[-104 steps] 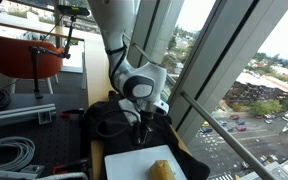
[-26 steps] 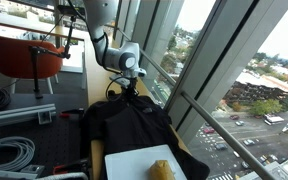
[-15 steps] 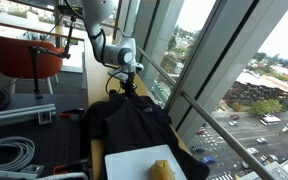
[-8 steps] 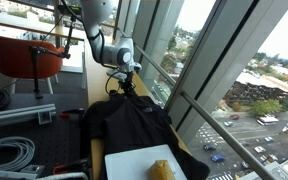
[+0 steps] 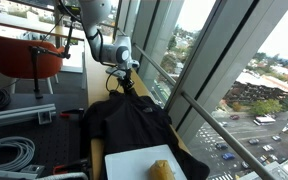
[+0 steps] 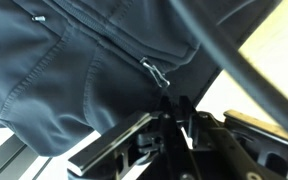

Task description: Zip up the black jumper

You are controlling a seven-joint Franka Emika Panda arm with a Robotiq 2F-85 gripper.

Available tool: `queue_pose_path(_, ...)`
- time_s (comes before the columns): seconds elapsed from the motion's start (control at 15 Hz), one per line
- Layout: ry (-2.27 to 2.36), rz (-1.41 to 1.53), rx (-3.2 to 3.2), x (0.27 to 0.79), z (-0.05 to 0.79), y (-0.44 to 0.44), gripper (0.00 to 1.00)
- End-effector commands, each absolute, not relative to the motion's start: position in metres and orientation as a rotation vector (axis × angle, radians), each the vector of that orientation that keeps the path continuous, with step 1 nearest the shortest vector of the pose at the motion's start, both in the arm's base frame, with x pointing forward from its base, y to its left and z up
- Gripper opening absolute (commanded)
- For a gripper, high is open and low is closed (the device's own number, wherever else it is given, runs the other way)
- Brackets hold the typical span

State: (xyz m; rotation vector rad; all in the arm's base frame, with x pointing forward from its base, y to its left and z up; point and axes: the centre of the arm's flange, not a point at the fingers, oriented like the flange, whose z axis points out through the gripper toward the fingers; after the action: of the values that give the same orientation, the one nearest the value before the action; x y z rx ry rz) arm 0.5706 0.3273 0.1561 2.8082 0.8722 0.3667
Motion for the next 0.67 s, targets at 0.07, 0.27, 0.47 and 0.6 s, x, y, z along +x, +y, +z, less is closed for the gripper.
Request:
queue_pose_path(0.07,0.884,0.445,2.796,0.5770,0.1582,0.3481,0.03)
queue_pose_path(0.27,0.890,0.452,2.792,0.5778,0.1597,0.3515,0.03)
queue_pose_path(0.47,0.891,0.459,2.791,0.5781,0.1617,0.3546,0.16)
queue_pose_path(0.6,0.891,0.463,2.792,0.5769,0.1643,0.3559,0.41)
